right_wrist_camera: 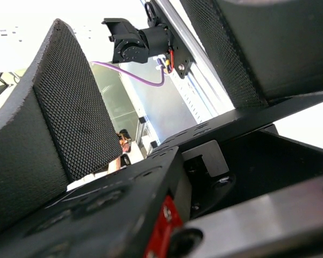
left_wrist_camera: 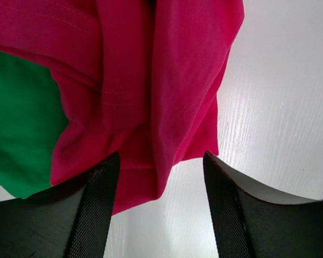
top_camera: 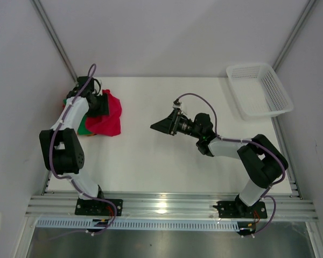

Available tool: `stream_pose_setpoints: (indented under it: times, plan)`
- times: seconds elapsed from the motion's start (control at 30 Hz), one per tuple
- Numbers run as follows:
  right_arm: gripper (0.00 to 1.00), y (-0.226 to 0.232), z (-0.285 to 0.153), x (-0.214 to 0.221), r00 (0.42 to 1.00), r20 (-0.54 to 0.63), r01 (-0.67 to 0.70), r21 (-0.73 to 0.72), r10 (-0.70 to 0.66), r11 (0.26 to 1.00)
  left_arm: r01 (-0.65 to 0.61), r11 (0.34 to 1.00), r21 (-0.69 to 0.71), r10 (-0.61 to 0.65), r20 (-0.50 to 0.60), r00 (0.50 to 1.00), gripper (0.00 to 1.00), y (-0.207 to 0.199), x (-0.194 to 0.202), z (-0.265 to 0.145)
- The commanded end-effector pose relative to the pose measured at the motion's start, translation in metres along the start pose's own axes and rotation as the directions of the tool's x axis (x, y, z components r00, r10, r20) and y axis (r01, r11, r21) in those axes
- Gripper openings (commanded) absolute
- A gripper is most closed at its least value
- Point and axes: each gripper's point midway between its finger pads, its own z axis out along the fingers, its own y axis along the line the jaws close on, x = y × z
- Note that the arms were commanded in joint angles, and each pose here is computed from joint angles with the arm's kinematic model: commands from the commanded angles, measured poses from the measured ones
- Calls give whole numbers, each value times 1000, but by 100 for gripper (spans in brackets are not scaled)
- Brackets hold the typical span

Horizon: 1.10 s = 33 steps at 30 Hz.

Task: Fold and stack the t-shirts
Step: Put the neatly folded tshirt into the corner of the board with the left arm

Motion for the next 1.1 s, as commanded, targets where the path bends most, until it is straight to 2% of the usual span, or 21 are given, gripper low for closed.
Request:
stream_pose_setpoints:
  times: [0.0, 0.1, 0.2, 0.23, 0.27, 0.33, 0.5, 0.8, 1.07]
  plan:
    - [66, 17, 2, -13, 998, 34, 48, -46, -47, 998, 8, 1000, 9, -8, 4, 1000, 66, -1, -2, 0]
    - [66, 15, 4, -14, 999, 37, 41, -49, -39, 998, 25, 999, 39, -24, -17, 1000, 63, -7, 0, 5]
    - [66, 12, 6, -13, 999, 35, 33, -50, -31, 998, 30, 997, 69, -28, -30, 999, 44, -13, 2, 10]
    - [66, 11, 6, -13, 999, 36, 30, -50, -28, 998, 26, 997, 75, -23, -30, 999, 25, -14, 3, 10]
    - [66, 10, 7, -13, 999, 35, 23, -51, -22, 998, 26, 997, 73, -24, -33, 999, 15, -14, 3, 11]
    - [66, 10, 8, -14, 999, 40, 21, -58, -18, 998, 25, 998, 65, -23, -30, 999, 8, -12, 2, 12]
    - [66, 8, 12, -13, 999, 40, 8, -64, -6, 998, 24, 998, 66, -22, -26, 999, 4, -13, -2, 11]
    - [66, 1, 16, -8, 1000, 26, -9, -65, 11, 998, 27, 998, 48, -26, -12, 1000, 2, -10, -12, 4]
    - [66, -5, 18, -1, 1000, 4, -28, -65, 28, 998, 31, 995, -91, -25, 67, 997, 3, 14, -38, -22]
